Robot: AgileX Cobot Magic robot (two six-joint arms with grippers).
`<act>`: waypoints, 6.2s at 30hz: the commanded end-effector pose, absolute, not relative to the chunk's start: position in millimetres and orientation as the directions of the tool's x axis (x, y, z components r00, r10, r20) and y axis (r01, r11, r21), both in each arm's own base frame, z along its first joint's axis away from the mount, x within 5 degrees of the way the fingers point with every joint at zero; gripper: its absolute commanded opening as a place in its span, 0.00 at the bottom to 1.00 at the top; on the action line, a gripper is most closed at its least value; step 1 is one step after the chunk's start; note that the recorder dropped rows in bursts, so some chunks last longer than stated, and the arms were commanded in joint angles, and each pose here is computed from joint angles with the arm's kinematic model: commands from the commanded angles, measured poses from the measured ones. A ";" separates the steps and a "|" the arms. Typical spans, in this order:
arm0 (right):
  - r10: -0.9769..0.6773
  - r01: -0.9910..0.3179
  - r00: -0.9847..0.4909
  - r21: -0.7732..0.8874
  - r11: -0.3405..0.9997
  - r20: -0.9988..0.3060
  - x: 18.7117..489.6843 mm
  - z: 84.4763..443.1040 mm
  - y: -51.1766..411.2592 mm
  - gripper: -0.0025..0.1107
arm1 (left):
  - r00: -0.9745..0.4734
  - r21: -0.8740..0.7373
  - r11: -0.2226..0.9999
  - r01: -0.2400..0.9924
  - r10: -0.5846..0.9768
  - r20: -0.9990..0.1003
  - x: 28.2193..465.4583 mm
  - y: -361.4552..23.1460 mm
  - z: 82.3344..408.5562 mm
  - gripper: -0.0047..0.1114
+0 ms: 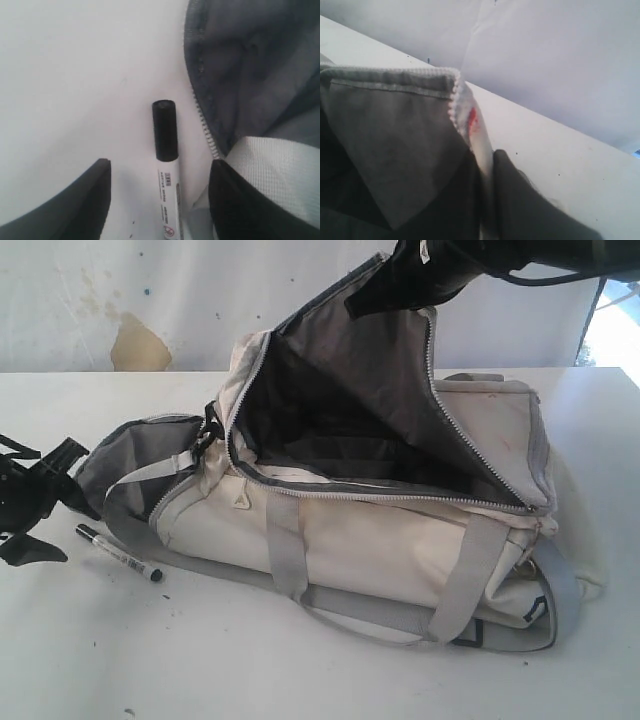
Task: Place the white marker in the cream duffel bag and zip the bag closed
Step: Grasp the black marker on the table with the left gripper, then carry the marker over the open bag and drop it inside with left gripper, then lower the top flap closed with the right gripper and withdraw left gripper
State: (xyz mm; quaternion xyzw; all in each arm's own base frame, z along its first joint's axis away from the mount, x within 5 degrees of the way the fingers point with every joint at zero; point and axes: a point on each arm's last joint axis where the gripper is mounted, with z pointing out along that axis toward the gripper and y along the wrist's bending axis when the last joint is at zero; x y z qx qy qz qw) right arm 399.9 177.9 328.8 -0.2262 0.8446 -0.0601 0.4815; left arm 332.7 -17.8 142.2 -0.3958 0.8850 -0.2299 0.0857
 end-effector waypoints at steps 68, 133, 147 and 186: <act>-0.416 -0.297 -0.448 -0.307 0.904 -0.791 399.4 335.4 171.1 0.02 | -0.838 -0.814 0.573 -0.093 -0.487 -0.247 359.1 -111.9 267.9 0.04; -0.415 -0.280 -0.504 -0.312 0.908 -0.758 397.0 331.3 167.2 0.02 | -0.822 -0.760 0.644 0.091 -0.382 -0.422 414.8 -259.7 201.2 0.68; -0.415 -0.280 -0.504 -0.312 0.908 -0.758 397.0 331.3 167.2 0.02 | -0.823 -0.632 0.702 0.327 -0.117 -0.556 401.7 -239.9 238.1 0.69; -0.412 -0.653 -0.582 0.101 0.751 -0.701 372.3 291.8 235.3 0.02 | -0.949 -0.030 0.986 0.162 0.147 -0.280 340.0 -67.9 287.0 0.41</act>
